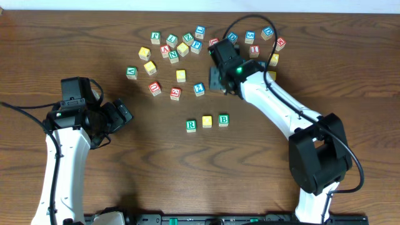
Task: Spell out ROBOT
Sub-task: 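Move the right gripper back to the pile over a yellow O block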
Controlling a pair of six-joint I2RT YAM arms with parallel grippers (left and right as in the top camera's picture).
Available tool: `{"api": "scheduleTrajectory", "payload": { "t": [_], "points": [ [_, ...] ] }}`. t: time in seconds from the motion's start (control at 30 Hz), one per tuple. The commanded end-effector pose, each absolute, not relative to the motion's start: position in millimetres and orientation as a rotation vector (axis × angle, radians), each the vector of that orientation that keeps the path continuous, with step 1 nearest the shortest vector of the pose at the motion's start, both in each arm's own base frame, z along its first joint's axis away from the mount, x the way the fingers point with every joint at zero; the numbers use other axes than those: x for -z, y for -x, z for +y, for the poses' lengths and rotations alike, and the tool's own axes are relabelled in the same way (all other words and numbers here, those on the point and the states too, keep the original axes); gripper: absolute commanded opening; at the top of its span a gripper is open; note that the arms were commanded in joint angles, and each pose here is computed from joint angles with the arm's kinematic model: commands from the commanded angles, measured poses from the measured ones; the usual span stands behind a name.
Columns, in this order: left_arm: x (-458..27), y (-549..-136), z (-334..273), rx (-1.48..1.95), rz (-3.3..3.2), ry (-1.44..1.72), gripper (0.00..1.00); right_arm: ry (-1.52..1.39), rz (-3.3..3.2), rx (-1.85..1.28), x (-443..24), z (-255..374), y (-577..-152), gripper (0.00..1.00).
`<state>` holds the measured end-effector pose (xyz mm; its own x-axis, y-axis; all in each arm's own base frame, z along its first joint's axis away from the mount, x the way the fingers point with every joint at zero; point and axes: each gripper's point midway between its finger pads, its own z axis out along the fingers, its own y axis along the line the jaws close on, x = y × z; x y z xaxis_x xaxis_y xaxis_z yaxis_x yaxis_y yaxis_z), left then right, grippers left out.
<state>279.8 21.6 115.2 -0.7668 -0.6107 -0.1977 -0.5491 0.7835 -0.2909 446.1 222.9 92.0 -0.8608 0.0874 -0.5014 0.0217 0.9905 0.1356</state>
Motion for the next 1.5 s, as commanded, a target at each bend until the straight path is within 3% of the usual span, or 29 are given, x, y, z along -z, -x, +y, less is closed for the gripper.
{"api": "scheduleTrajectory", "payload": {
  "t": [0.0,0.2,0.43,0.53,0.67,0.87,1.03,1.47],
  "points": [
    [-121.2,-282.8,25.4,0.297,2.673,0.902,0.97,-0.139,2.477,-0.087,-109.7,198.6,-479.6,0.60],
    [-121.2,-282.8,25.4,0.297,2.673,0.902,0.97,-0.135,2.265,-0.163,-140.1,195.9,-527.6,0.63],
    [-121.2,-282.9,25.5,0.297,2.673,0.902,0.97,-0.076,2.204,-0.160,-133.9,200.4,-546.6,0.66],
    [-120.6,-281.5,25.2,0.296,2.678,0.905,0.97,-0.070,2.217,-0.157,-129.9,201.9,-544.7,0.59],
    [-118.6,-279.9,24.9,0.295,2.684,0.908,0.98,-0.061,2.178,-0.197,-138.4,210.7,-548.8,0.72],
    [-117.1,-279.5,24.8,0.295,2.686,0.909,0.98,-0.056,2.174,-0.210,-139.2,213.7,-549.0,0.84],
    [-117.6,-281.0,25.1,0.296,2.680,0.906,0.97,-0.029,2.173,-0.243,-136.7,226.3,-547.0,0.73],
    [-118.3,-282.8,25.4,0.297,2.672,0.902,0.97,-0.032,2.171,-0.245,-103.1,230.1,-559.9,0.68]
  ]
}}
